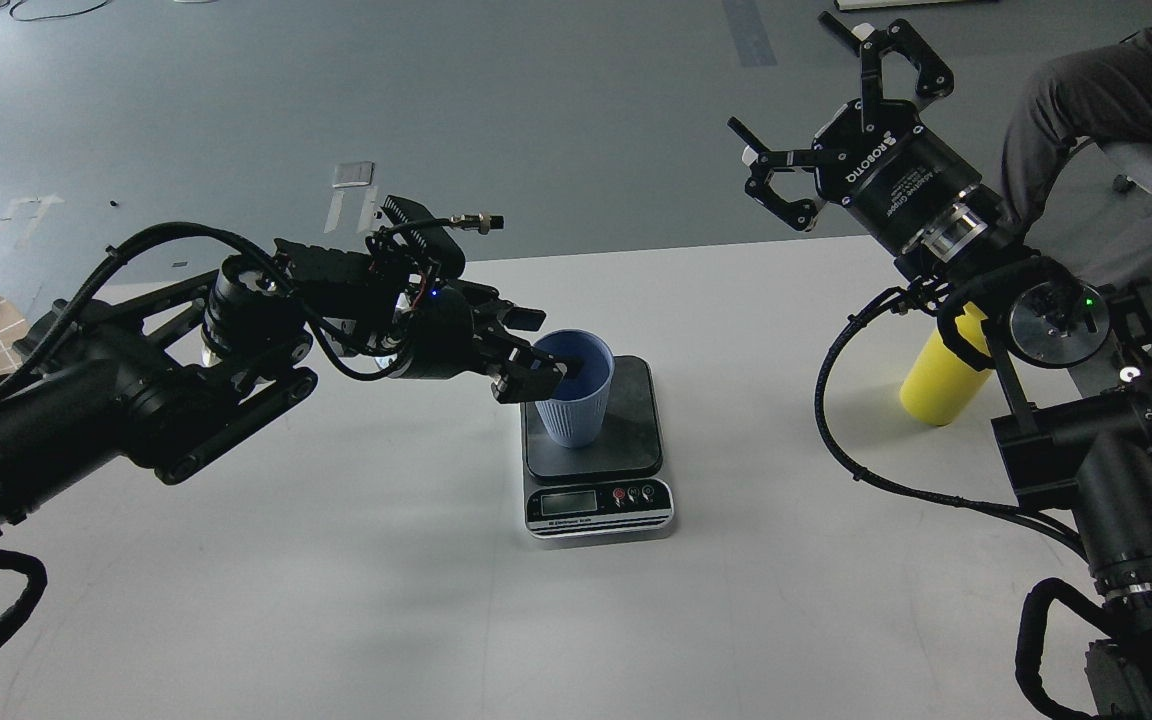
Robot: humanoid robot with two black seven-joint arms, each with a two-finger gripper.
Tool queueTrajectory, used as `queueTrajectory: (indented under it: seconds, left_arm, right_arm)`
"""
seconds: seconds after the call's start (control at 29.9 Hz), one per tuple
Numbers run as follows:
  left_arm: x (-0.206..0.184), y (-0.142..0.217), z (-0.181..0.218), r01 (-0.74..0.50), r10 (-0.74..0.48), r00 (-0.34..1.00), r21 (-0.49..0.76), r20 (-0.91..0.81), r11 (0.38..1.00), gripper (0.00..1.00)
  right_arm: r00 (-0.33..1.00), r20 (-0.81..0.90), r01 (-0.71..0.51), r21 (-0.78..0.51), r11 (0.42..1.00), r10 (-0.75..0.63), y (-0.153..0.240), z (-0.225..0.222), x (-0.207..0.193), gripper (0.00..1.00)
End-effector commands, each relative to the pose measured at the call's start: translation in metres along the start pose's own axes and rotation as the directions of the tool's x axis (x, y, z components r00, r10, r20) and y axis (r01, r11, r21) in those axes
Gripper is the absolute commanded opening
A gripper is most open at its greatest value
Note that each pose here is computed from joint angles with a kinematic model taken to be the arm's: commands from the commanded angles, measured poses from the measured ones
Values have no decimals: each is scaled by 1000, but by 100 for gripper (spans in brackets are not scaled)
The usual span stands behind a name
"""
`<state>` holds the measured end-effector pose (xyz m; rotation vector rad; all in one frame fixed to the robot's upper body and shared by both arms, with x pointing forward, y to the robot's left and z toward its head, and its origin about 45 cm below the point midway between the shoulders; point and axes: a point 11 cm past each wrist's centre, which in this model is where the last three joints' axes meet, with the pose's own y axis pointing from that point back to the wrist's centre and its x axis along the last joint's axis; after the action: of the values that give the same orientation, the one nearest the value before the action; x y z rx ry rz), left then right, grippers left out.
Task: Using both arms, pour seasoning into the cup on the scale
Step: 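Lower the blue cup onto the scale and open the left gripper, then withdraw the left gripper up and away from the cup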
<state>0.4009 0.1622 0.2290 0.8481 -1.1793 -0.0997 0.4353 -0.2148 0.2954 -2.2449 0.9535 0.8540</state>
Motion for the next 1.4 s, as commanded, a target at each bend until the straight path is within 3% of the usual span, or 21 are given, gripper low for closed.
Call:
queueTrajectory:
  seconds: [0.0,0.27,0.43,0.57,0.63,0.7,0.97,1.17,1.37]
  left_arm:
    - [8,6,-2,-11,11,998,-10,-62,1000,84]
    - [60,50,-15,-217,191,932,-52,-309,975,86]
    - [86,83,-24,-438,337,774,-69,-536,896,90]
    - [86,100,-34,-644,358,479,-44,-802,763,91]
    - [85,114,-49,-748,344,267,31,-900,664,91]
    - [67,127,-77,-815,308,-8,185,-951,549,94]
    - [-14,145,-117,-775,191,-478,514,-857,368,98]
    - [-69,152,-120,-720,170,-591,610,-789,331,98]
    - [-76,151,-120,-711,170,-600,618,-782,336,98]
  right_arm:
    - [1000,0,0,0,1000,0,0,0,0,100]
    - [1000,-1,-1,0,1000,1,0,0,0,100]
    - [1000,-1,-1,-2,1000,1,0,0,0,100]
    - [1000,0,-2,-2,1000,2,0,0,1,100]
    - [1000,0,-3,-1,1000,3,1,1,1,100]
    - [1000,0,-5,-4,1000,5,1,1,2,100]
    - [1000,-3,-6,-6,1000,6,1,1,2,100]
    - [1000,-3,-9,-9,1000,9,2,2,3,100]
    - [1000,-1,-5,-5,1000,5,3,2,2,100]
